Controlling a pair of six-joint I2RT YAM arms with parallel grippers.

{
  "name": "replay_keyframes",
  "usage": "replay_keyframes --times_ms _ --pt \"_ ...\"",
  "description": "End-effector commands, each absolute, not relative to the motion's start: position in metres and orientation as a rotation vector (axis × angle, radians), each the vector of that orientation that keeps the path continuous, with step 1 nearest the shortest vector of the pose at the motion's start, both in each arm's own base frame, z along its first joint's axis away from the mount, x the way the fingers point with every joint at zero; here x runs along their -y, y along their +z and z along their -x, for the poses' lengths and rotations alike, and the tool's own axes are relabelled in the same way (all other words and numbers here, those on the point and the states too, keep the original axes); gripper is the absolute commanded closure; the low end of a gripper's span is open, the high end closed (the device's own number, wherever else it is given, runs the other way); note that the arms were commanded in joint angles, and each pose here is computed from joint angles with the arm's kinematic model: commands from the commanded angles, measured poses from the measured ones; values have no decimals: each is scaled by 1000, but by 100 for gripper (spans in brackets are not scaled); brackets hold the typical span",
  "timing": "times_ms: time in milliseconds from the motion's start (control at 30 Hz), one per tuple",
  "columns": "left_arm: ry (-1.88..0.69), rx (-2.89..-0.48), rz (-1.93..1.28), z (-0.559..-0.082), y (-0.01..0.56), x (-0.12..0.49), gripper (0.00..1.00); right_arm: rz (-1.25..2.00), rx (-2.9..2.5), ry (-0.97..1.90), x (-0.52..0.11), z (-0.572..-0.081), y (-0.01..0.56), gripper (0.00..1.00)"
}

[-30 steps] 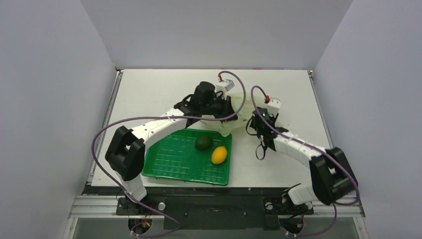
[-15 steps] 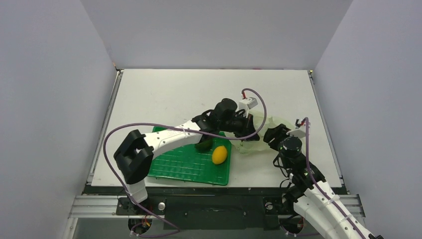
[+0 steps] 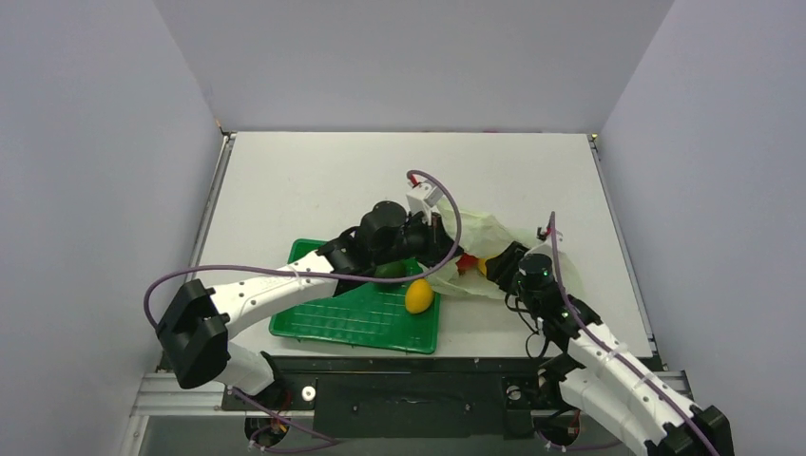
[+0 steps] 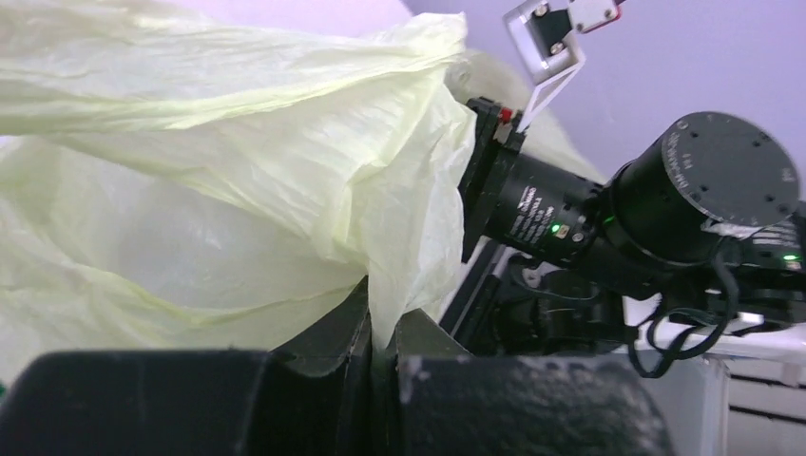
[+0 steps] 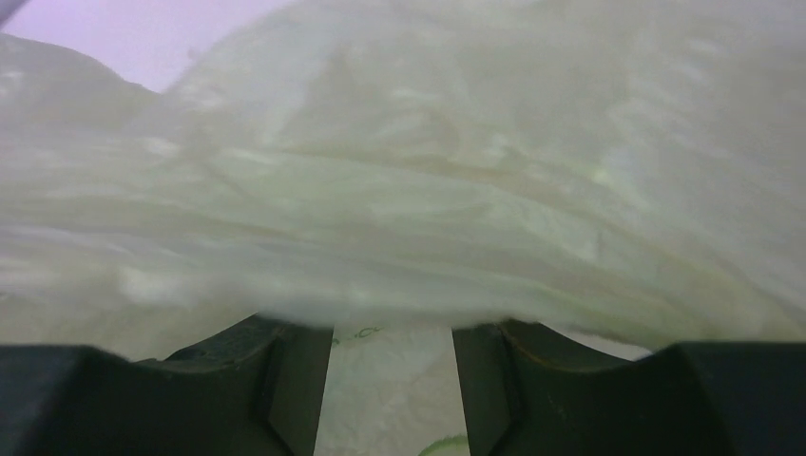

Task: Take the fake fruits out of the plastic bag
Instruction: Adjust the plastic bag at the center of the board.

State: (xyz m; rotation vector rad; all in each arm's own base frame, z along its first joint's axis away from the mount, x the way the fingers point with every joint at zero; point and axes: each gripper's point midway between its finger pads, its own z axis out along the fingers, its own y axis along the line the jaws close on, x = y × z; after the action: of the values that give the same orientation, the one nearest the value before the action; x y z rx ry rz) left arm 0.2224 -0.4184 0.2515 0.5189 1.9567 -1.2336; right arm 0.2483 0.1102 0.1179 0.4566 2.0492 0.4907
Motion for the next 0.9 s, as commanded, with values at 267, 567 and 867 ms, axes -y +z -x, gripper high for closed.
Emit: replay_keyframes --times_ms 267,567,867 --pt "-1137 -1958 -345 -247 223 389 100 -390 -2054 324 -122 -310 122 46" --pt "-1120 -1998 -345 -239 203 387 100 -348 -2041 262 -126 -339 113 34" --pt "-1108 -2011 -346 -238 195 387 100 -148 -1975 533 -176 -344 118 47"
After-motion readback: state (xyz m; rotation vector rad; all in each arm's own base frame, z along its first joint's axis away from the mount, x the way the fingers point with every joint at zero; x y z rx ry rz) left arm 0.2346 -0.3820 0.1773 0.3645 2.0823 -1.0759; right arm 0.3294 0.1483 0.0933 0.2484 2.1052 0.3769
